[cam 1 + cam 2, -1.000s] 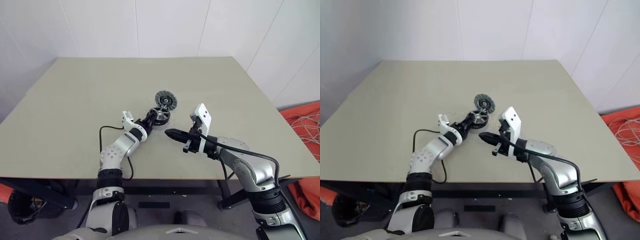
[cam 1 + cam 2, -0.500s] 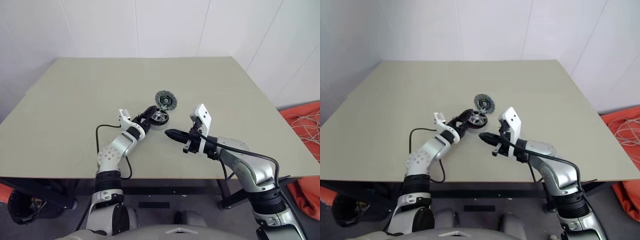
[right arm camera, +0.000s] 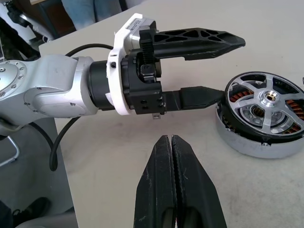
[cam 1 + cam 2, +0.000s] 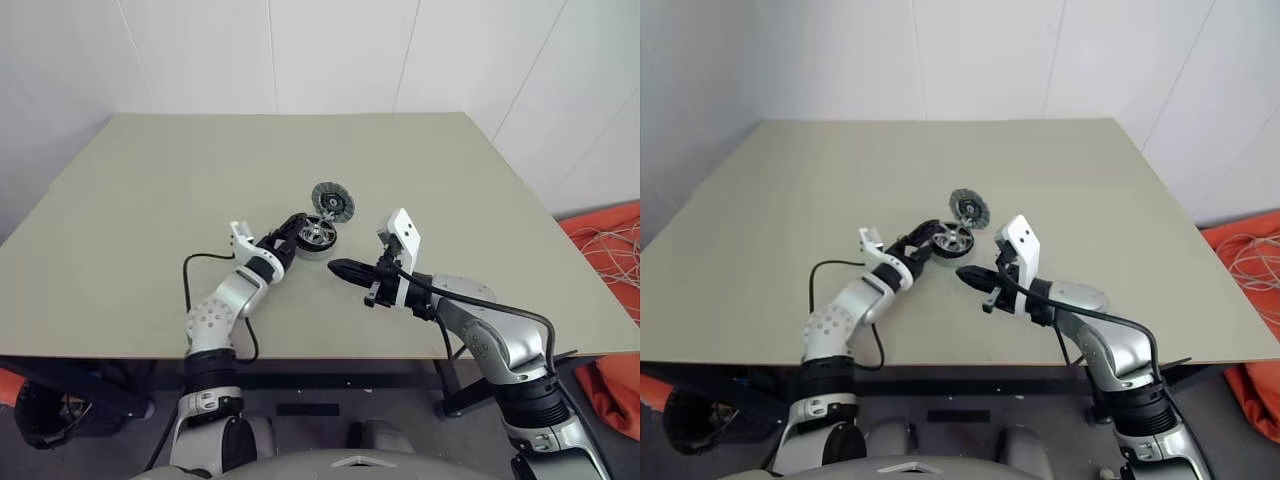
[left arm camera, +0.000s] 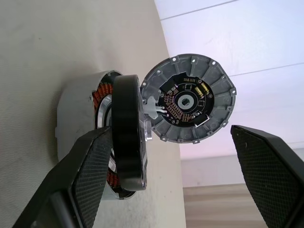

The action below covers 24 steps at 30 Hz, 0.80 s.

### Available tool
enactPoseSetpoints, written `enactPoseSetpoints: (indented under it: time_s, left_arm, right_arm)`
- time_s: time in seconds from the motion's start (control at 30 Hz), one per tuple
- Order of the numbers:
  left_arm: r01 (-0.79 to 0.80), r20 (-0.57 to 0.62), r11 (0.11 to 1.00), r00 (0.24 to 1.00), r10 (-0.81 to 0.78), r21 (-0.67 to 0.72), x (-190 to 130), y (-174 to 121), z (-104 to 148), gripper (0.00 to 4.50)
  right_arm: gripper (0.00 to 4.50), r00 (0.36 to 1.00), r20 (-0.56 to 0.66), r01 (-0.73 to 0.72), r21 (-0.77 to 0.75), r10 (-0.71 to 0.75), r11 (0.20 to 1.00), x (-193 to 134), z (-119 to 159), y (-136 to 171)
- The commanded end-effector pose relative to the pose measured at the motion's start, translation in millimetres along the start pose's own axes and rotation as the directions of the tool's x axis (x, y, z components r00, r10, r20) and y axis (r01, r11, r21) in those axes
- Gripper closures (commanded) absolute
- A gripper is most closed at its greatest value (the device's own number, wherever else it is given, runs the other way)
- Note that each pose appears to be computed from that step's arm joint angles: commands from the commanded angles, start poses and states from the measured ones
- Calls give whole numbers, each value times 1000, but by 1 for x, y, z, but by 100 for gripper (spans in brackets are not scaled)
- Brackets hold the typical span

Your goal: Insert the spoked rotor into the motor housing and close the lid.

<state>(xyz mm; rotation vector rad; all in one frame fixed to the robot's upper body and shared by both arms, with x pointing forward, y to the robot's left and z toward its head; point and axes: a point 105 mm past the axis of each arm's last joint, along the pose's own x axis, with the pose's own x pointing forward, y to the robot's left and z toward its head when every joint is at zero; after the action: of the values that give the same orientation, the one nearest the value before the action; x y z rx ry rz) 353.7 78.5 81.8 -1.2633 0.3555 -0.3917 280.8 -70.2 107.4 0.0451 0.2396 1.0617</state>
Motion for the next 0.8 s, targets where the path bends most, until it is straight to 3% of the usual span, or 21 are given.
enactPoseSetpoints:
  time_s: [0.03, 0.33, 0.53, 0.8]
  left_arm:
    - [82, 35, 995, 996, -84, 60, -3, -21, 10, 33]
    - [86, 81, 976, 991, -104, 199, -13, -19, 21, 33]
    - [117, 65, 862, 983, -170, 493, -36, -20, 22, 33]
    - [4, 175, 770, 973, -150, 638, -67, -6, 38, 33]
  right_arm:
    - [450, 999, 34, -14, -39, 15, 999, 1, 11, 1]
    - [450, 999, 38, 16, -36, -14, 999, 1, 11, -3]
    - [450, 988, 27, 153, -76, -152, 985, 18, 8, -27]
    - [450, 980, 44, 200, -158, -196, 967, 56, 14, -32]
